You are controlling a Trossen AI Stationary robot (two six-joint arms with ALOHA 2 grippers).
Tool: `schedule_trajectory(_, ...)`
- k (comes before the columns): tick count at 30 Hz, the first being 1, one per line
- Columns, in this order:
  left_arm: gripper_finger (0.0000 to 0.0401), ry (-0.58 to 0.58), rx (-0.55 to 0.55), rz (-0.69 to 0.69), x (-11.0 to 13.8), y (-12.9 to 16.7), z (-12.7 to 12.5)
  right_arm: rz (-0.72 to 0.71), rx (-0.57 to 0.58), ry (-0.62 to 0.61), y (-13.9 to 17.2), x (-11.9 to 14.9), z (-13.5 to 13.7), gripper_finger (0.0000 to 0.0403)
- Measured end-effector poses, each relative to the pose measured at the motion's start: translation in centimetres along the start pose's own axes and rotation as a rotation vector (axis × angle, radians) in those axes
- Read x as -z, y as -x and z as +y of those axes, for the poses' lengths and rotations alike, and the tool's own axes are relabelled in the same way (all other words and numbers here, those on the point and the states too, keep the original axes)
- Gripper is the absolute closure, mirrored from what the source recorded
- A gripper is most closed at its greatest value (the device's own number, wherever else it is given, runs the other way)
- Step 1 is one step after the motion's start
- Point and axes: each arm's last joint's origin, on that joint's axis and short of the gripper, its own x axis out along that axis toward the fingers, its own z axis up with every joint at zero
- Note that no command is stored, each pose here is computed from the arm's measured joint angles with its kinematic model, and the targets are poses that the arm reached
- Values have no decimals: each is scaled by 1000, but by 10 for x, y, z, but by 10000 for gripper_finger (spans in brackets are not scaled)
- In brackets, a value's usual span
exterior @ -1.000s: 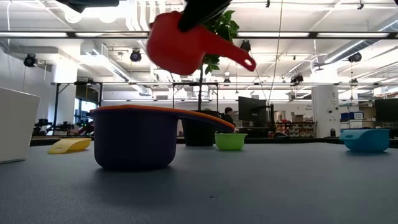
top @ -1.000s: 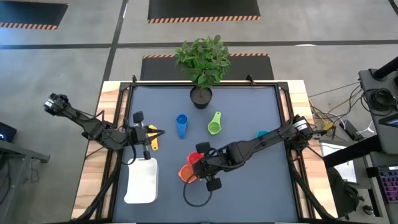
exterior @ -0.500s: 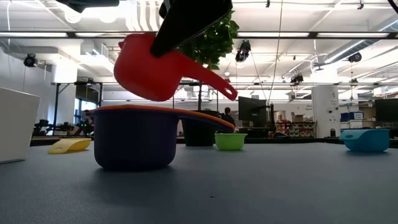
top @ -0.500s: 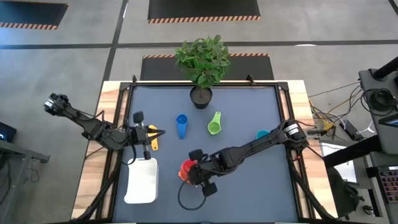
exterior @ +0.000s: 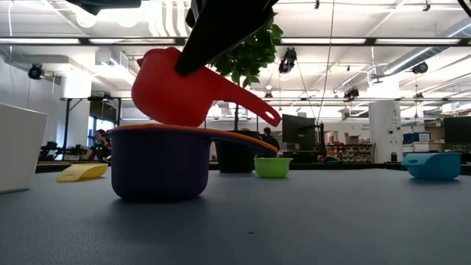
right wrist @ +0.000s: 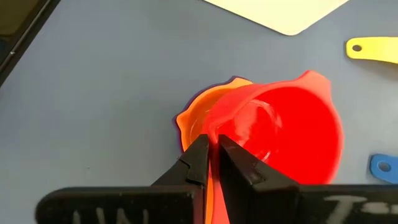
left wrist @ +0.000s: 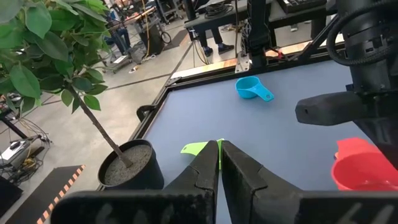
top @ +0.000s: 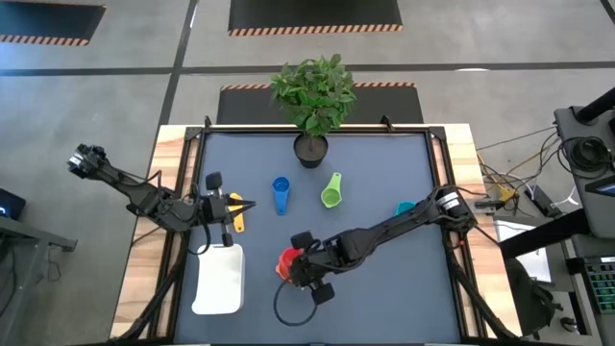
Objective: Nest measuring cups in basket
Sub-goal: Stack the red measuring cup on the orange measuring cup, then stack the light blue measuring cup on the red measuring cup
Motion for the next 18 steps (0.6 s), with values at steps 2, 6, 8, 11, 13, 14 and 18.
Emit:
schedule_trajectory(2, 401, 0, 0, 0, 0, 0, 0, -1, 2, -2, -1, 0, 0, 374)
schedule_trajectory(6, 401, -1, 1, 0, 0, 0, 0, 5, 2, -10, -7, 1, 0, 356)
schedule_trajectory(8, 401, -1, 0, 0, 0, 0, 0, 7, 1, -11, -7, 2, 0, 347)
schedule_trajectory(11, 401, 0, 0, 0, 0, 0, 0, -1, 3, -15, -7, 1, 0, 333)
schedule_trajectory(13, 401, 0, 1, 0, 0, 0, 0, -3, 3, -25, -7, 1, 0, 324)
schedule_trajectory(14, 401, 0, 1, 0, 0, 0, 0, -5, 4, -26, -7, 1, 0, 320)
schedule_trajectory(18, 401, 0, 0, 0, 0, 0, 0, -7, 4, -27, -6, 0, 0, 308)
